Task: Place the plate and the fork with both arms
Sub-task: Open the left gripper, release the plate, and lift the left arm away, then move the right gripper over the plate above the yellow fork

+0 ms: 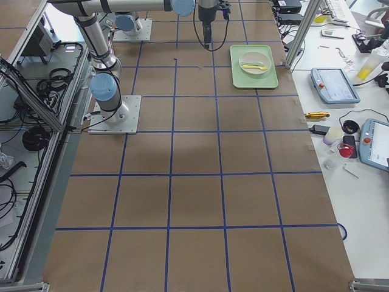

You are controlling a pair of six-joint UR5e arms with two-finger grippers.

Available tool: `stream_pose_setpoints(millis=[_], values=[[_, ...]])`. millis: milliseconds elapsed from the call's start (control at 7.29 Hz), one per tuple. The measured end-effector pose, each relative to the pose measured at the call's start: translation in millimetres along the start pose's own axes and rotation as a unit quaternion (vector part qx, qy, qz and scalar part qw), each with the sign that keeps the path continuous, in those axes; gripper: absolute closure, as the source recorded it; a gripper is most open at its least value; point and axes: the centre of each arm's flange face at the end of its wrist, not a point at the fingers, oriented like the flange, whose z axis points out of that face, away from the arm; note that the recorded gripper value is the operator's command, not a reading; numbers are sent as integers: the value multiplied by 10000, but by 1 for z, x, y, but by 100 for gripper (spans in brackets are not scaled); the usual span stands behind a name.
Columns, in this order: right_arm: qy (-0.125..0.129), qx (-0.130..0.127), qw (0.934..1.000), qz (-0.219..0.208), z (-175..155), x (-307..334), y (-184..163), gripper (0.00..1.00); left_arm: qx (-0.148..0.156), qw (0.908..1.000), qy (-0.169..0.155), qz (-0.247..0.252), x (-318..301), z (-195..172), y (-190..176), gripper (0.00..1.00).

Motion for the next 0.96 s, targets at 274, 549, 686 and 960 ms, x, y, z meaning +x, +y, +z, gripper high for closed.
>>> stream_pose_setpoints(millis=[274,549,686,960], values=[[33,27,10000,-24,-1,1,-1,0,100,9998,-11,185,18,-15,18,0],[42,79,9999,-63,-2,1,-2,0,133,9997,-53,211,19,-20,25,0],[38,152,9999,-73,-1,0,-6,0,137,9997,-62,209,19,-21,26,0],[45,360,9992,-186,14,-11,-38,0,131,9997,-72,211,19,-21,26,0]])
